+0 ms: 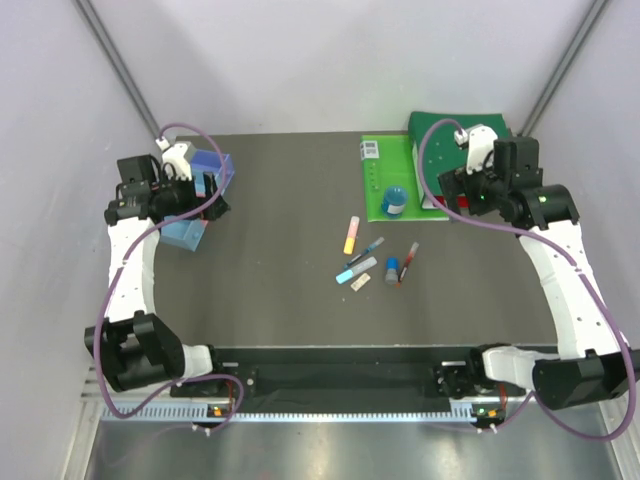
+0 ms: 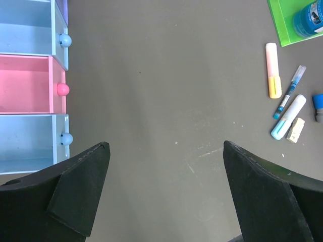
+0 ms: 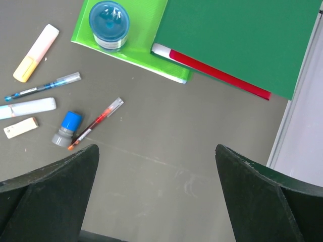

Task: Sort the stationery into containers
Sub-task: Move the storage box to the center of the board.

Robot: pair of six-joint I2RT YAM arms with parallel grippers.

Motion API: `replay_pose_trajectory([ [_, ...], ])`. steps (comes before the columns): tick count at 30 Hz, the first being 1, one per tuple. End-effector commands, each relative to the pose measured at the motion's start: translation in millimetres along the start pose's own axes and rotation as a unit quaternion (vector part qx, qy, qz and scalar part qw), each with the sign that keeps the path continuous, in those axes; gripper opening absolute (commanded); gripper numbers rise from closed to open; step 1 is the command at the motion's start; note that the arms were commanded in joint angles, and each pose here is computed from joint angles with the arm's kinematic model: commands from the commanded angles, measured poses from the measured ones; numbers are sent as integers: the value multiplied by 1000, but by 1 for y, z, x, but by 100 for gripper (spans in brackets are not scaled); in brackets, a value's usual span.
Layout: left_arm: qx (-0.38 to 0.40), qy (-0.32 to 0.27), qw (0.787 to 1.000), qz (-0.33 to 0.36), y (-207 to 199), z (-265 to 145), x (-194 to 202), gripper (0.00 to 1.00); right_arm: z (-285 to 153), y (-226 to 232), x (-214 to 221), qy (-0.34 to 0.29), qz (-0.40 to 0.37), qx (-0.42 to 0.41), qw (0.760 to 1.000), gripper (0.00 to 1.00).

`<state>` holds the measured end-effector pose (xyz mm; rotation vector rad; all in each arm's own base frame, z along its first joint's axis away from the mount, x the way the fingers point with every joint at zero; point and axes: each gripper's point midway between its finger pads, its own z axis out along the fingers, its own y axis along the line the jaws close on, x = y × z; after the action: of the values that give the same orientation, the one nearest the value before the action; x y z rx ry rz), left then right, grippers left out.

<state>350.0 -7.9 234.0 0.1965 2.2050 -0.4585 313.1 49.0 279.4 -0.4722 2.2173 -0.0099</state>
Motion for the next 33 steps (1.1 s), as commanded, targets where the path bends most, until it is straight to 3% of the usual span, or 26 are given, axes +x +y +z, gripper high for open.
replay_pose_trajectory([
  [1,-8,-34,999,27,3,-4,-21,99,-8,-6,-27,-45,-25,11,999,100],
  [9,-7,-34,998,46,4,-3,-19,99,-3,-4,-33,-64,-55,7,996,100],
  [17,-25,-32,997,59,14,-1,-20,99,5,18,-45,-83,-77,-55,992,100],
  [22,-42,-21,997,64,26,5,-22,99,39,35,-46,-51,-92,-84,991,100],
  [25,-34,-18,997,68,24,6,-23,99,63,44,-45,-14,-113,-110,987,91],
  [28,-26,-21,997,71,20,6,-25,99,84,56,-39,35,-112,-155,981,100],
  [33,-22,-24,997,74,17,7,-29,99,114,66,-52,33,-115,-168,978,100],
])
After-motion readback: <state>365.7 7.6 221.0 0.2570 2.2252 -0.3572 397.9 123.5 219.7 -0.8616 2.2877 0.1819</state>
